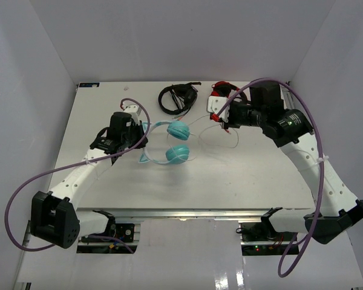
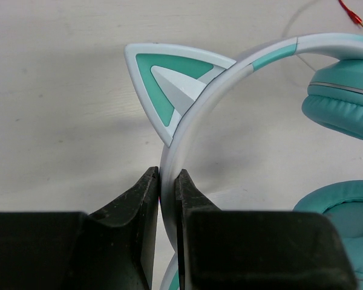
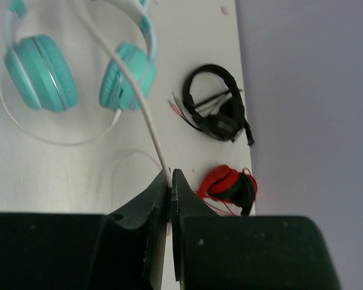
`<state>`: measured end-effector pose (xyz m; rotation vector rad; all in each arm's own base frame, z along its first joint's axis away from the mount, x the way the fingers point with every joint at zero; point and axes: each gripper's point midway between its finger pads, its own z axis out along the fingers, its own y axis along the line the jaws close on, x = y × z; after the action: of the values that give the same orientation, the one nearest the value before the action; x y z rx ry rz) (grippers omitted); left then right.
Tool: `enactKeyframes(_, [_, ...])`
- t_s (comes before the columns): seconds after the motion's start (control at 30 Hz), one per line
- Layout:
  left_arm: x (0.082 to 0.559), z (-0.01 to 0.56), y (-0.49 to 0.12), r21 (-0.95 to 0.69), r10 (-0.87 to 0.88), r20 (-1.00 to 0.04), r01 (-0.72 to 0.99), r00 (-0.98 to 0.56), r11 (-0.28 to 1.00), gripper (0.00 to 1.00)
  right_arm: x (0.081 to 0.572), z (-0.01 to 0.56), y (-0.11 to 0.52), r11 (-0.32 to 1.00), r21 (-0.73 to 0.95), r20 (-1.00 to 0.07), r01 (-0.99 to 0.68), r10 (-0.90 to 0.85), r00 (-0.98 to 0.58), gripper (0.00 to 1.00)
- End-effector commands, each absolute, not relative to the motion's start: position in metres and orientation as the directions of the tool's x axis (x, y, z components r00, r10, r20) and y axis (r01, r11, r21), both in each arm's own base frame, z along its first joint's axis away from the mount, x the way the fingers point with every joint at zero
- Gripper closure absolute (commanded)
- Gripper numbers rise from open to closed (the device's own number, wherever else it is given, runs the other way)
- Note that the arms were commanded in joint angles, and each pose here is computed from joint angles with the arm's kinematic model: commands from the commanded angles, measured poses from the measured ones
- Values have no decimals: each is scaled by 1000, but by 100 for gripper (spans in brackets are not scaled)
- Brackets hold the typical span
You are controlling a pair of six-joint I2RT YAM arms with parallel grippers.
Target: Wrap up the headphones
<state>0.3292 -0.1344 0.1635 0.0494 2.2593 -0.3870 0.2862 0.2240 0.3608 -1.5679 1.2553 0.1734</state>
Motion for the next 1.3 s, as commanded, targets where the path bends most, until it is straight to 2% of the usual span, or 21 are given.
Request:
enactKeyframes(0.0, [339,203,-187,-309,-34,-832,411,-554,857,100,232,377,257,-79,-549,-744,-832,-406,530,92])
enactKeyframes(0.07, [335,206,-206,-318,-10,-835,467,-551,825,100,233,371,265,-73,-520,-763,-851,-407,502,92])
enactKeyframes(0.23, [319,219,-242,-311,39,-865,595,-501,741,100,288,370,260,167,-567,-752,-807,-504,424,92])
enactKeyframes(0.5, [289,213,-242,-289,79,-881,662,-467,692,100,351,372,217,453,-514,-820,-728,-508,262,92])
enactKeyframes(0.7, [271,224,-241,-294,64,-896,696,-439,655,100,376,348,209,536,-448,-849,-716,-506,152,92])
enactKeyframes(0.83, [265,233,-238,-291,47,-907,704,-419,648,100,395,343,188,620,-356,-894,-699,-443,63,92])
enactKeyframes(1.27, [249,250,-244,-322,20,-912,744,-410,586,100,413,309,161,688,-233,-921,-687,-382,-71,92])
